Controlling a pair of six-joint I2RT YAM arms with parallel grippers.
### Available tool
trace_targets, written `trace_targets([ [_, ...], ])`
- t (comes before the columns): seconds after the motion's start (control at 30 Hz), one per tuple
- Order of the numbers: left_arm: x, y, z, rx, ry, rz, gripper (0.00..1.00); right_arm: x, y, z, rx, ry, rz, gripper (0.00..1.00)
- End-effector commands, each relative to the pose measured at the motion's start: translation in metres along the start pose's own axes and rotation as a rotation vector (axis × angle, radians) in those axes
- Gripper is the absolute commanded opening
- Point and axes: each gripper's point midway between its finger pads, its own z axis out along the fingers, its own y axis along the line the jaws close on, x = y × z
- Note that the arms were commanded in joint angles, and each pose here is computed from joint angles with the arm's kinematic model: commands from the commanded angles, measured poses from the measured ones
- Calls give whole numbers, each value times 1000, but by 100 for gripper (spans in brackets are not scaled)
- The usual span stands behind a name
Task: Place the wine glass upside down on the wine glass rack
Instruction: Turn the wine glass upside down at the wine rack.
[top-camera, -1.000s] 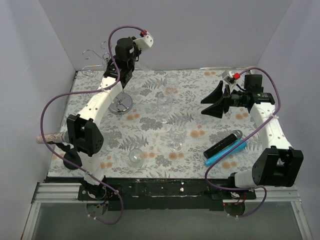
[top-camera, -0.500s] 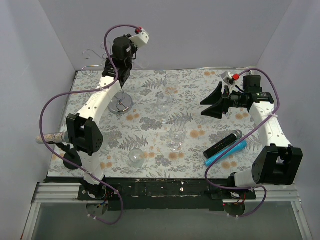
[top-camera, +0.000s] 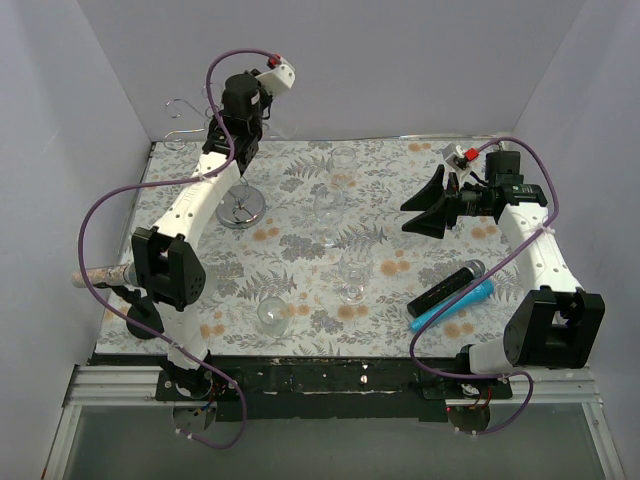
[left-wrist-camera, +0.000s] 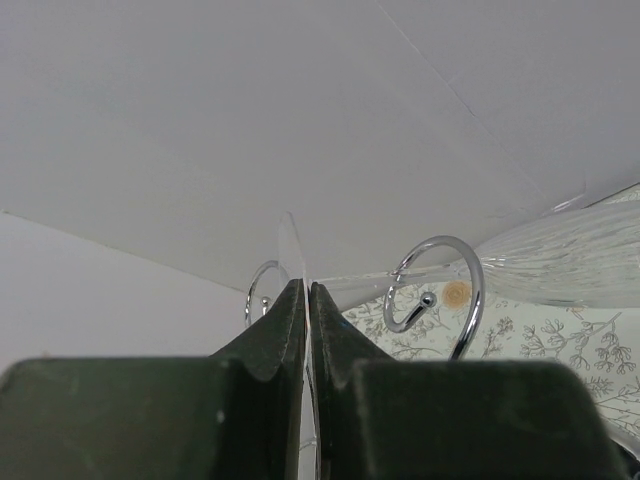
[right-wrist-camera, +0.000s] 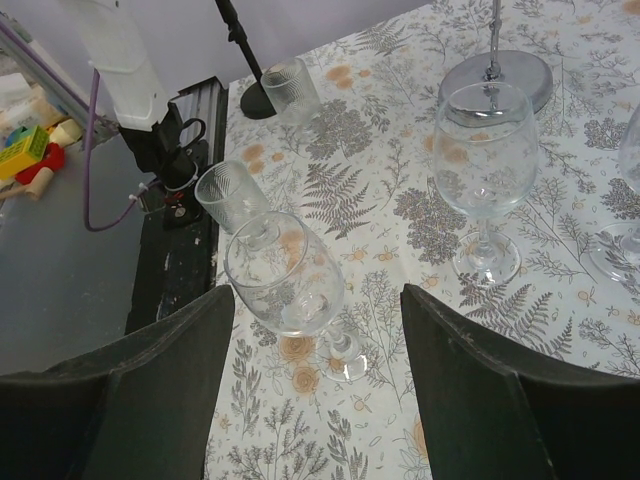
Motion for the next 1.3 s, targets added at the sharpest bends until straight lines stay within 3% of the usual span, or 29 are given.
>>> trace_targets([
  [0.0,-5,26,-16,-26,-11,-18,2,-9,4,0,-19,-18,-28,76],
  [0.6,-3,28,-27,-14,-13,-16,31,-10,5,-1,-19,-18,-35,76],
  [1.27,-9,43,-40,-30,-29,-32,38,-8,2,-1,-12,-12,-32,75],
])
